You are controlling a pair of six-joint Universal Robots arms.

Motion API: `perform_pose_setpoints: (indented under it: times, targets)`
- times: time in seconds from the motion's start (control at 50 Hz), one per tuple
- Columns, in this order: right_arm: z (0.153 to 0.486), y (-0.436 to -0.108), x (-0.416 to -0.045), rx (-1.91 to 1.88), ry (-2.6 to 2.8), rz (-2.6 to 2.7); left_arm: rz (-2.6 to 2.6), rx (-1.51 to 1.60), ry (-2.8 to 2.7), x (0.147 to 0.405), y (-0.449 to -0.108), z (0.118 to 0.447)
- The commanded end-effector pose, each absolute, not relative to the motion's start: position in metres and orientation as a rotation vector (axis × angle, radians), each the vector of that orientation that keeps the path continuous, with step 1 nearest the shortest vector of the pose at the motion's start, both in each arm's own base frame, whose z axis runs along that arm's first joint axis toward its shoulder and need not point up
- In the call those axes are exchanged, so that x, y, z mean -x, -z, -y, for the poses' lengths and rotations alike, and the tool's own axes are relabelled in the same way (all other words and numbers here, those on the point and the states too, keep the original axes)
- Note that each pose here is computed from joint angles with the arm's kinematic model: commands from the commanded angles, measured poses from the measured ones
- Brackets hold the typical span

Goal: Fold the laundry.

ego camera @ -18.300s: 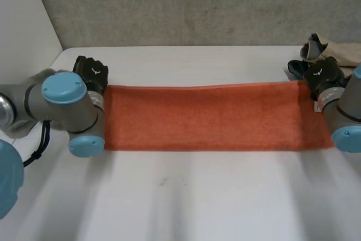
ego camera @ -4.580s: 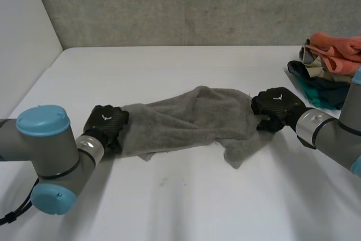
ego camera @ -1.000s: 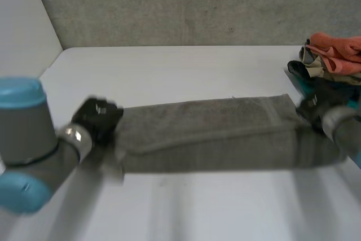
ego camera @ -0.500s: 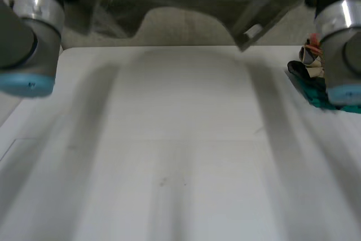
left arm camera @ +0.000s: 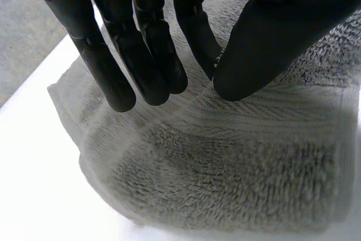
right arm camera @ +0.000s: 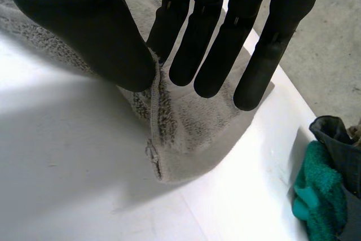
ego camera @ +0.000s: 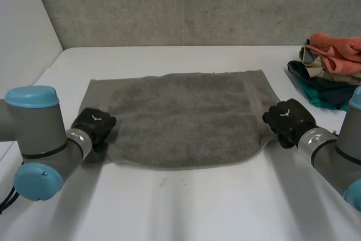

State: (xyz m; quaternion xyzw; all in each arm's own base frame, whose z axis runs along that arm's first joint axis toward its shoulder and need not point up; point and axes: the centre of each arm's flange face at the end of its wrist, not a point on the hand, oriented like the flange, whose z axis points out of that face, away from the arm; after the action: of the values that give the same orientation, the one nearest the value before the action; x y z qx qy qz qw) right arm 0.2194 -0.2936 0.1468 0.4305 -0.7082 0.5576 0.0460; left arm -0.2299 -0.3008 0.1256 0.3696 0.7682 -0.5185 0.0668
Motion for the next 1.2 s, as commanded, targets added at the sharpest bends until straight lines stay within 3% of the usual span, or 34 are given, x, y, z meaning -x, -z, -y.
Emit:
perform_pose_setpoints:
  times: [0.02,0.24,0.4,0.58,0.78,1.0,1.08,1.2]
  targets:
    - [0.291,-0.142,-0.220,-1.319,-1.700,2.168,-2.186,-1.068,1.718,0.235,-0.140,0.313]
    - [0.287,-0.136,-0.219,-1.321,-1.700,2.166,-2.164,-1.058,1.769,0.219,-0.172,0.251]
    - [0.286,-0.135,-0.219,-1.326,-1.696,2.170,-2.220,-1.063,1.699,0.205,-0.161,0.224]
    - [0.284,-0.133,-0.218,-1.329,-1.687,2.180,-2.243,-0.974,1.648,0.187,-0.140,0.245]
    - [0.283,-0.132,-0.218,-1.331,-1.679,2.188,-2.237,-0.949,1.663,0.181,-0.115,0.277]
    - [0.283,-0.132,-0.218,-1.326,-1.678,2.186,-2.262,-0.966,1.647,0.182,-0.104,0.289]
    - [0.283,-0.132,-0.217,-1.318,-1.671,2.184,-2.241,-0.957,1.671,0.182,-0.113,0.286]
    - [0.281,-0.148,-0.214,-1.306,-1.671,2.158,-2.165,-0.918,1.763,0.180,-0.158,0.268]
